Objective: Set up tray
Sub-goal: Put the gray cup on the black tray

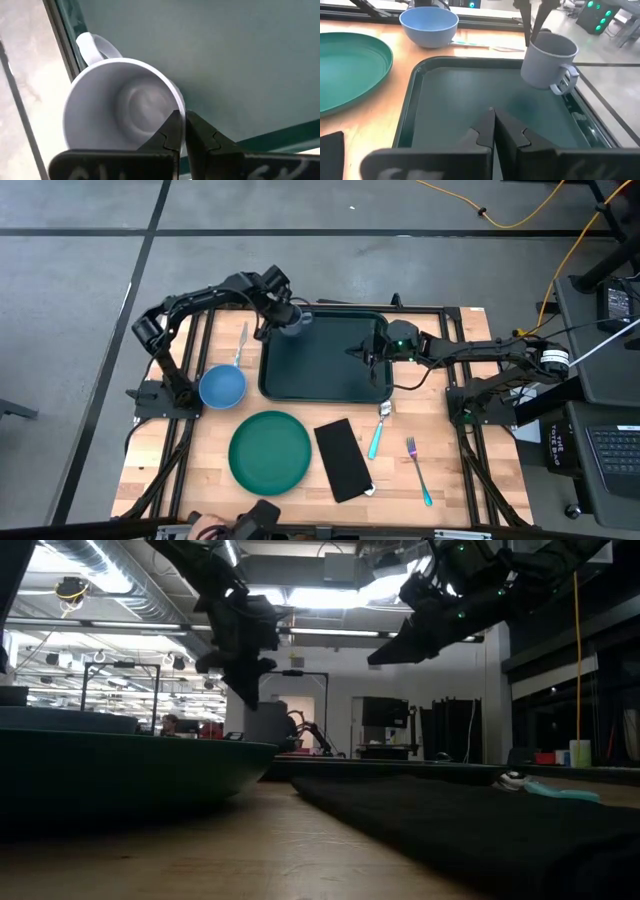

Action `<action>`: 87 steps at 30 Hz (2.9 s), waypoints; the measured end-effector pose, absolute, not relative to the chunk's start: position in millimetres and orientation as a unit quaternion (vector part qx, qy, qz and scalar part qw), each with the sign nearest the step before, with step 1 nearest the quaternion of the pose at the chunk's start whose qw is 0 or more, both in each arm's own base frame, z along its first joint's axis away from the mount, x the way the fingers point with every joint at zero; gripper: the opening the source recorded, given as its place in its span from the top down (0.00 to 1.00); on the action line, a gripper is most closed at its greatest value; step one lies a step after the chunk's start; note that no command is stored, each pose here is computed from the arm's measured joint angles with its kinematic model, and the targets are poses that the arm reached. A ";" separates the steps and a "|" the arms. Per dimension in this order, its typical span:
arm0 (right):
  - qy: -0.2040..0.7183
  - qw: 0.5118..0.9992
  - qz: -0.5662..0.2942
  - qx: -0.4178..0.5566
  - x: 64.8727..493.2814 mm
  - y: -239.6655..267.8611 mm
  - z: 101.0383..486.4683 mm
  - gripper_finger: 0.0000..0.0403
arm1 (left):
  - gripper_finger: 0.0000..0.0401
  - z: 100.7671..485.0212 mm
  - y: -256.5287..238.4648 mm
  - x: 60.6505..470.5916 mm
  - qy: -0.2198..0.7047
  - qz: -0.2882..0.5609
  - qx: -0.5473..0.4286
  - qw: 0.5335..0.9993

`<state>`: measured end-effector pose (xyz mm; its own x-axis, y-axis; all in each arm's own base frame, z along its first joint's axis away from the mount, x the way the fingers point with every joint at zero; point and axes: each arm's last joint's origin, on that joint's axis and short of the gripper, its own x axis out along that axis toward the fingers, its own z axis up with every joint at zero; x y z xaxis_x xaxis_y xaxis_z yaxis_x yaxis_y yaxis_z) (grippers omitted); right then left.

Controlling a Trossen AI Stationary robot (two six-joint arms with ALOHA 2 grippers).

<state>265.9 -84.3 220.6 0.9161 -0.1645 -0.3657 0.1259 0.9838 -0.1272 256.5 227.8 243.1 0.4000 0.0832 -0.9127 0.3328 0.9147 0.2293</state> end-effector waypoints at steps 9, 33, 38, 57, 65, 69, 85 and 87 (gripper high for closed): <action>0.185 0.978 -0.075 -0.054 266.3 -84.4 221.7 0.97 | 1.00 238.4 238.3 246.8 0.527 -0.076 0.177 0.828; 0.181 0.979 -0.073 -0.067 266.7 -84.5 222.9 0.97 | 1.00 213.1 246.9 254.2 0.565 -0.074 0.171 0.804; 0.181 0.979 -0.073 -0.067 266.7 -84.5 222.9 0.97 | 0.99 214.0 246.5 254.2 0.565 -0.065 0.159 0.807; 0.181 0.978 -0.074 -0.067 266.7 -84.5 222.9 0.97 | 0.94 215.3 236.0 267.9 0.552 -0.052 0.146 0.819; 0.181 0.978 -0.073 -0.067 266.7 -84.5 222.8 0.97 | 0.84 215.8 234.8 269.0 0.553 -0.045 0.138 0.820; 0.181 0.978 -0.073 -0.067 266.7 -84.5 222.7 0.97 | 0.78 215.6 235.2 268.6 0.560 -0.037 0.138 0.816; 0.182 0.978 -0.073 -0.067 266.6 -84.5 222.6 0.97 | 0.61 231.1 235.9 275.2 0.559 0.001 0.118 0.821; 0.182 0.978 -0.073 -0.067 266.6 -84.4 222.6 0.97 | 0.60 233.4 234.5 274.6 0.559 0.004 0.115 0.821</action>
<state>266.6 -84.4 222.6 0.9229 -0.1676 -0.3467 0.1187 0.9803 -0.1580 274.6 234.5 233.4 0.3757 0.1348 -0.9169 0.1211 0.9737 0.1928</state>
